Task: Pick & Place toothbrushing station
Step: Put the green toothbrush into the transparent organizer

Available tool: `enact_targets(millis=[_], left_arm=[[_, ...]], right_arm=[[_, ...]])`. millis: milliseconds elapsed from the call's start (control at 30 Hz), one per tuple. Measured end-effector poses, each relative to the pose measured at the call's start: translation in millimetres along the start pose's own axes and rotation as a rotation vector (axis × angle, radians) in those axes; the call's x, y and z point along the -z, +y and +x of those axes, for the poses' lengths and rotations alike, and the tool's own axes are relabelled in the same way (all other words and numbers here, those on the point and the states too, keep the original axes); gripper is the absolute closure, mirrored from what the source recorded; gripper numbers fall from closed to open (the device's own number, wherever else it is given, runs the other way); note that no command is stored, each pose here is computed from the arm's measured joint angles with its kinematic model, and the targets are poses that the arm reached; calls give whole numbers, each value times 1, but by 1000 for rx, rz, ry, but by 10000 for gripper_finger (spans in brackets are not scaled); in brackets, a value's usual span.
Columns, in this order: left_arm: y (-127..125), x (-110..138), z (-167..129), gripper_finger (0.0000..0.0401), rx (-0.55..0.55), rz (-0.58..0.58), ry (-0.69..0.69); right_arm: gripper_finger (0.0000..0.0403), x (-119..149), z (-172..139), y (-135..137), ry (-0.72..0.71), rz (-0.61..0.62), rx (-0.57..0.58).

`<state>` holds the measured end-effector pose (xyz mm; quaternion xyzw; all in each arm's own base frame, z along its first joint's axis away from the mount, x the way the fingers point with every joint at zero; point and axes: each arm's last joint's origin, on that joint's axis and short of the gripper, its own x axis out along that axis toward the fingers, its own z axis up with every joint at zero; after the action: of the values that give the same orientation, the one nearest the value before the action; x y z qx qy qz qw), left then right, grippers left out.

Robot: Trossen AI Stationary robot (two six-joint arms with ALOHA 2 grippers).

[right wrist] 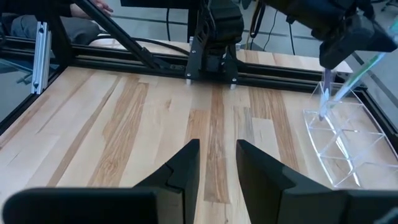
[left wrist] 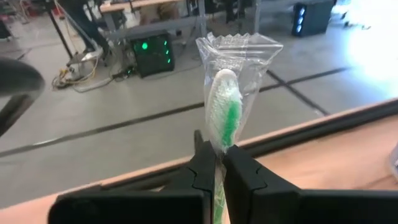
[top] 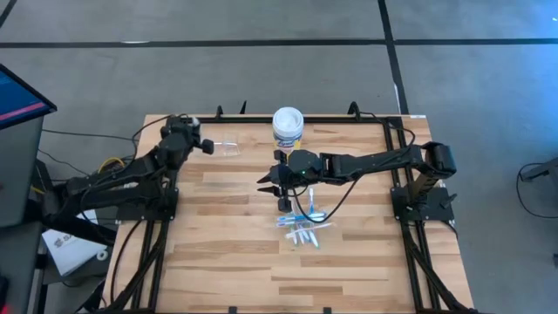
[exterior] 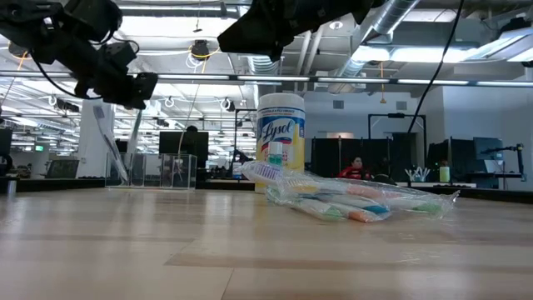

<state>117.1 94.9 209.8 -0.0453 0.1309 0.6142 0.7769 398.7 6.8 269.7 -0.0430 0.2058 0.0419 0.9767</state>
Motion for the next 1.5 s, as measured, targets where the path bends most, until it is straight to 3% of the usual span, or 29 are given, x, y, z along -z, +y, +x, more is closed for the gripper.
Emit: enact_targets(millis=[533, 800, 1500], left_arm=[[4, 9, 7, 396, -1, -26, 91], [-3, 19, 17, 393, -7, 23, 159], [-3, 19, 18, 312, -43, 31, 150]], right_arm=[[308, 0, 0, 0, 0, 0, 0], [308, 0, 0, 0, 0, 0, 1], [308, 1, 0, 0, 5, 0, 0]])
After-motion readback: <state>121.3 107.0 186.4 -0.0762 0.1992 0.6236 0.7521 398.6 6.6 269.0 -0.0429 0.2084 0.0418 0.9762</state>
